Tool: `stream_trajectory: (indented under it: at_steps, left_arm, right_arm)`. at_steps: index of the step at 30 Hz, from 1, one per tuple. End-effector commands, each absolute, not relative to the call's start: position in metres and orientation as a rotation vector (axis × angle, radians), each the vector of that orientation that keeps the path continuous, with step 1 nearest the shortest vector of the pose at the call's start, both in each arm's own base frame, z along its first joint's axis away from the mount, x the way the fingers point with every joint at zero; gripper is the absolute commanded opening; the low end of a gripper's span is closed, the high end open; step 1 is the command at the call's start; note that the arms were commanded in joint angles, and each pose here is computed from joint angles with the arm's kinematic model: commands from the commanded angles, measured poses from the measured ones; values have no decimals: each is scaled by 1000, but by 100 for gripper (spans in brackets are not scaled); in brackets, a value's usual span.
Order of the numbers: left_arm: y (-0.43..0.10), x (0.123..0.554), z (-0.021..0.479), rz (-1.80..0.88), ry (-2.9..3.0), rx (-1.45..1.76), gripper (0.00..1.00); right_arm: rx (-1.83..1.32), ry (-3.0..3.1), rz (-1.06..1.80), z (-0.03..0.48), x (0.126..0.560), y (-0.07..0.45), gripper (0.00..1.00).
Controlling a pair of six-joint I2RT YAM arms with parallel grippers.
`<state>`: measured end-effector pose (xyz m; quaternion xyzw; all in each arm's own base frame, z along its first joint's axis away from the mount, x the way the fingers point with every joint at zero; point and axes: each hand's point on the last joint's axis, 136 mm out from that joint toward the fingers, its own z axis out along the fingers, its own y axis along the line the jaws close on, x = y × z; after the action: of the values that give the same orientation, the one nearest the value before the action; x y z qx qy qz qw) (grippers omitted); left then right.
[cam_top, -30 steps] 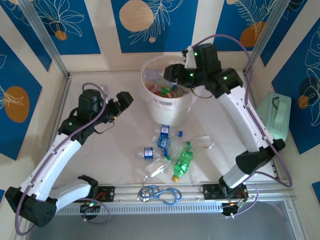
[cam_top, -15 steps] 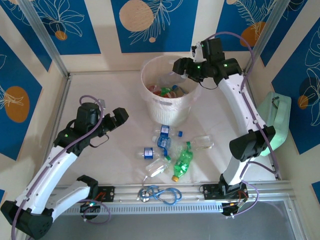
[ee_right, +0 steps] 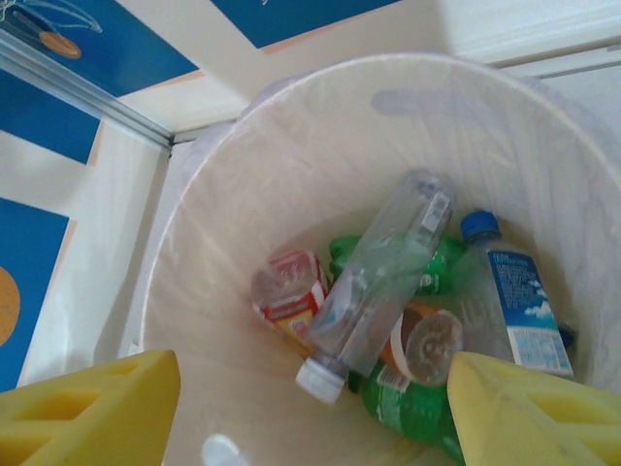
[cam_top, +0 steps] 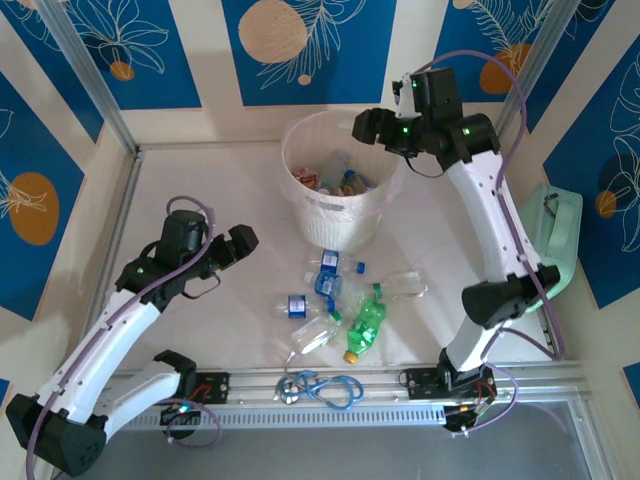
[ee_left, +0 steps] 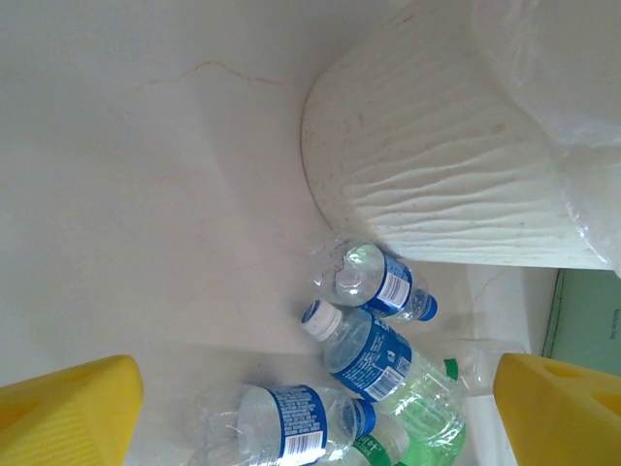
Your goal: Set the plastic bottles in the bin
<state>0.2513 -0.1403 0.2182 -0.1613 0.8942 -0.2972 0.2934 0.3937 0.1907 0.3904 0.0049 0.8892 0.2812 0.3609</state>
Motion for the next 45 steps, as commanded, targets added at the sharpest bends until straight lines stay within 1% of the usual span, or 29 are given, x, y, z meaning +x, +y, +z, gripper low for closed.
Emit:
stream_trajectory:
  at_steps: [1,7,13,16,18,22,26,32,37,41,45]
  left_arm:
    - [-145,241,203,-802,2446,-424,91]
    - [-150,227,172,-791,2539,-490,88]
    - [-149,221,163,-771,2559,-497,88]
    - [-146,222,166,-752,2545,-490,89]
    - [-148,225,170,-762,2532,-476,90]
    - [-155,232,179,-807,2497,-446,92]
    - [-156,235,187,-805,2486,-413,93]
    - [-156,232,191,-805,2485,-386,94]
    - [-155,229,191,-805,2484,-370,95]
    - [-158,230,190,-823,2483,-364,95]
    - [-159,230,189,-828,2485,-358,95]
  right_arm:
    - [-28,2242,658,406,349,186,72]
    - [-11,2263,600,375,289,180,72]
    - [100,2393,464,318,236,151,70]
    - [217,2492,416,278,212,137,70]
    - [336,2565,312,249,200,119,70]
    - [570,2658,201,208,184,100,70]
    - [803,2686,166,173,179,93,75]
    - [1122,2699,258,129,195,86,74]
    - [1247,2726,299,110,213,87,74]
    - [1357,2723,253,98,219,84,78]
    - [1457,2710,225,87,225,81,81]
